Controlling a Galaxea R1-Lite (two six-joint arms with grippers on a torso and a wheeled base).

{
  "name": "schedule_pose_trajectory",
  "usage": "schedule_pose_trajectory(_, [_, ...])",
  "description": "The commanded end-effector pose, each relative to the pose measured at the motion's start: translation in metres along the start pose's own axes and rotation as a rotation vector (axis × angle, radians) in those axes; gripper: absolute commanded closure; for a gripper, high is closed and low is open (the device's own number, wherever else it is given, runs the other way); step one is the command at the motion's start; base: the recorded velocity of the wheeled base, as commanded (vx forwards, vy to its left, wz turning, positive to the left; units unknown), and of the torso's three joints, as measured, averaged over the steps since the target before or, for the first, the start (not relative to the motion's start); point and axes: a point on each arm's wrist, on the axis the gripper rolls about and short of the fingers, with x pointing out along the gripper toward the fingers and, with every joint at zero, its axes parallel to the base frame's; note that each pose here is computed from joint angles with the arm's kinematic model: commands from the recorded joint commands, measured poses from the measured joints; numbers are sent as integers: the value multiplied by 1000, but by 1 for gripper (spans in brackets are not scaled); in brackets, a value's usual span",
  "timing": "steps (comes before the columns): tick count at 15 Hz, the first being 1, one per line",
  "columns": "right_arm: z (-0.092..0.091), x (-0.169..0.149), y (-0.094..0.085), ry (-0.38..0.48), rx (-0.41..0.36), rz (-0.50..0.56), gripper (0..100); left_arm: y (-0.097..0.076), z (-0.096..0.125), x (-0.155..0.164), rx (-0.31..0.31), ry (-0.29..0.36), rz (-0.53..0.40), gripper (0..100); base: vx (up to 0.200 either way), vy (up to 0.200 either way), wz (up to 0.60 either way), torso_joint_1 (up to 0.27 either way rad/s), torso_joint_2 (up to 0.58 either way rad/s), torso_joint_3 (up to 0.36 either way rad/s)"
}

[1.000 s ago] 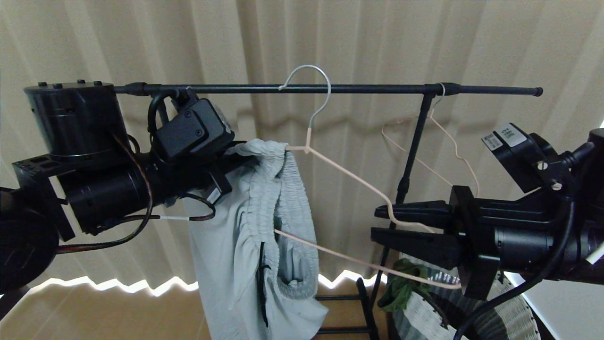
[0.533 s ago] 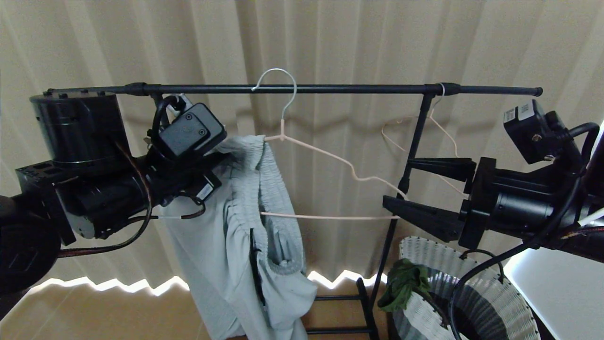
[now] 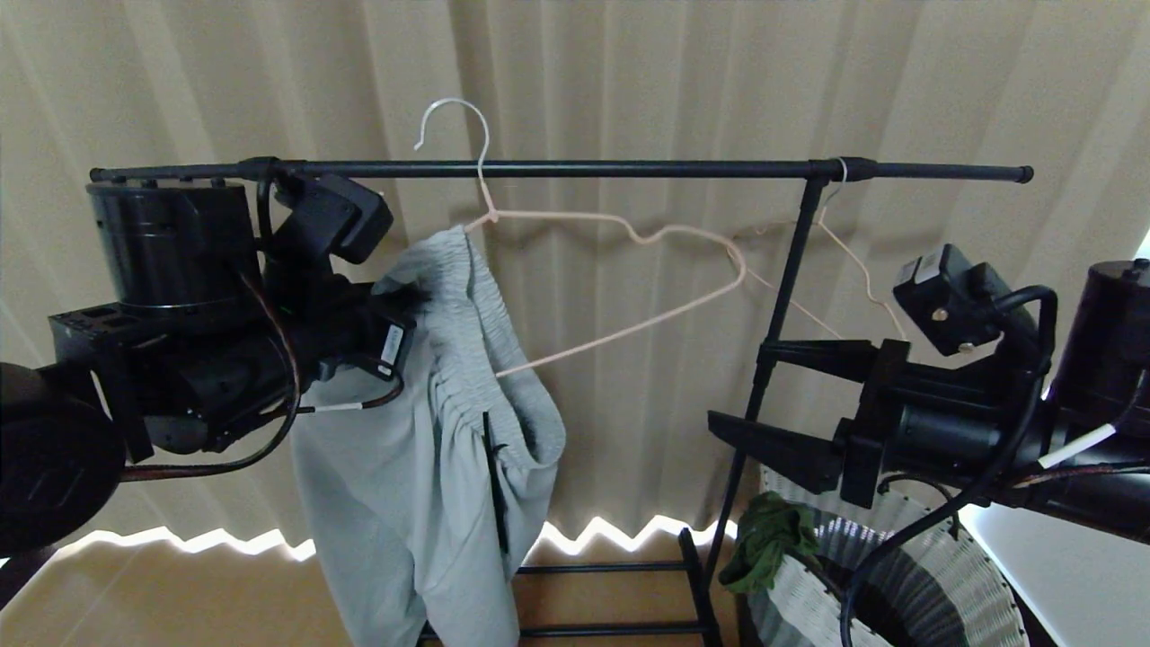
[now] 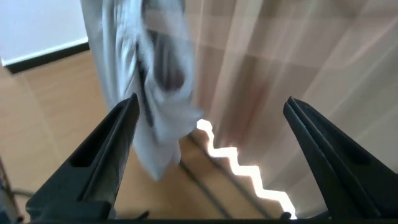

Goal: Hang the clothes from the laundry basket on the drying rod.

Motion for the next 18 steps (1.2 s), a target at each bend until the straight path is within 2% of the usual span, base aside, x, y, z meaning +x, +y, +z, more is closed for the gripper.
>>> schedule_pose_trajectory(1, [-11, 13, 7, 51, 8, 26, 0, -4, 16, -3, -77, -58, -22, 100, 0, 0, 0, 0, 0, 0])
schedule_pose_trajectory(2, [-13, 16, 8, 58, 10, 26, 0, -4, 18, -4, -85, -66, -28, 100, 0, 0, 0, 0, 0, 0])
schedule_pose_trajectory(4, [-21, 30, 10, 93, 17, 44, 0, -3, 27, -15, -92, -131, -101, 100, 0, 0, 0, 0, 0, 0])
schedule_pose_trajectory(6, [-24, 41, 8, 70, 11, 37, 0, -3, 32, -22, -91, -166, -140, 100, 0, 0, 0, 0, 0, 0])
schedule_pose_trajectory(8, [-32, 61, 2, 31, 28, -23, 0, -8, 38, -30, -90, -194, -166, 100, 0, 0, 0, 0, 0, 0])
schedule_pose_trajectory(10, [-34, 72, -1, 6, 52, -32, 0, -15, 41, -34, -84, -208, -194, 100, 0, 0, 0, 0, 0, 0])
schedule_pose_trajectory(15, [-37, 78, -2, 16, 62, -35, 0, -21, 45, -37, -81, -223, -219, 100, 0, 0, 0, 0, 0, 0])
schedule_pose_trajectory(17, [-42, 78, -2, 36, 67, -37, 0, -19, 49, -38, -93, -263, -207, 100, 0, 0, 0, 0, 0, 0])
schedule_pose_trajectory(18, [-43, 77, -1, 39, 67, -37, 100, -19, 50, -38, -97, -276, -203, 100, 0, 0, 0, 0, 0, 0])
